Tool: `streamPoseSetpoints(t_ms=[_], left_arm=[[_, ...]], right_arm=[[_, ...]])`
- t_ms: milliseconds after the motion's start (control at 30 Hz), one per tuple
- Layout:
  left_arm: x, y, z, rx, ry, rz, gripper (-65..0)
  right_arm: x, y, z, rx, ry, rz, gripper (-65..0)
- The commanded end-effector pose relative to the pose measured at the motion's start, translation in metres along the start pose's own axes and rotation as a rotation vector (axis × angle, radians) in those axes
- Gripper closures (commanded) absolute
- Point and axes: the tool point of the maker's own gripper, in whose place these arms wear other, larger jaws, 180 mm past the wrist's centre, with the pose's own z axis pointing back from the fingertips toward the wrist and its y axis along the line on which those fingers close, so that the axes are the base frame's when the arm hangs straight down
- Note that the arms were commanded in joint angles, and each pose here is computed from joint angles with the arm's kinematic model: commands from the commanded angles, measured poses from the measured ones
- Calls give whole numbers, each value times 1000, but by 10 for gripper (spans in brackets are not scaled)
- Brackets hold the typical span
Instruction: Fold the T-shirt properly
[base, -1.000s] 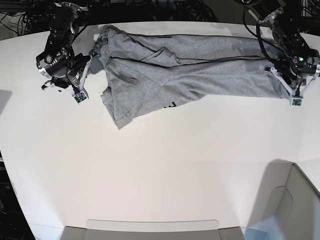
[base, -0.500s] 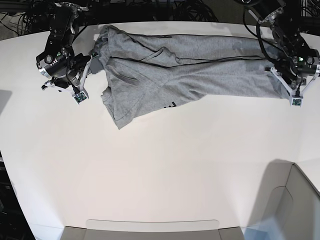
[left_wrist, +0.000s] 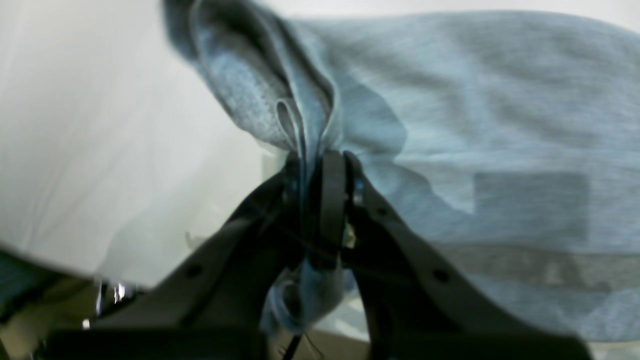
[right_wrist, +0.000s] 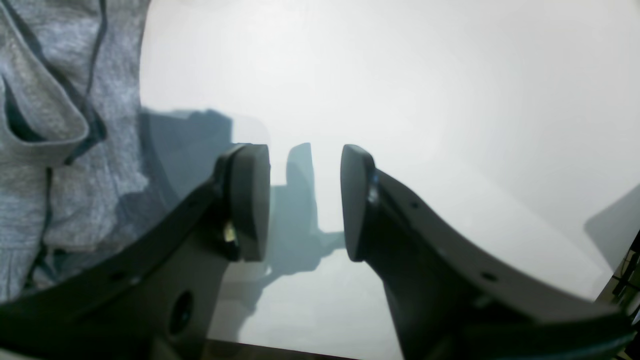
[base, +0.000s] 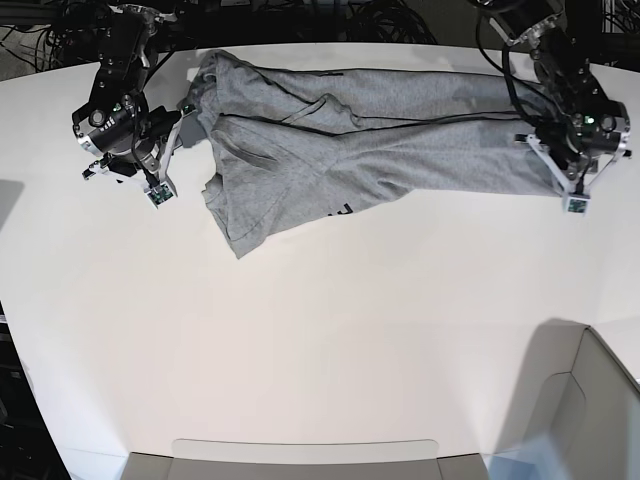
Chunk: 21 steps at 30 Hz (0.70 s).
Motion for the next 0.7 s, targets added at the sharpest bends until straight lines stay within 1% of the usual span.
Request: streamPoseSetpoints(t_ms=[0,67,167,333,400,500,667], left_arm=[[7,0,4,5,-30,-6,0],[8,-8,5,-8,-36,-3,0],[15,-8,14,5,-70,-8,0],[20,-18,22,-2,-102,3,0],[23,-23,22,-13,-107,-13,0],[17,-44,20,-57,-92,-39,0],[21,-90,20,-155,-101,-105,0]], right_arm=[[6,-5,4,-19,-18,15,-240],[6,-5,4,-19,-18,15,-240],[5,-4,4,-18,-15,15,-240],[4,-4,4,-17,-14,15,-240],[4,-4,4,-17,-14,15,-240],[4,-4,4,-17,-14,15,-240],[4,-4,4,-17,-14,15,-240]])
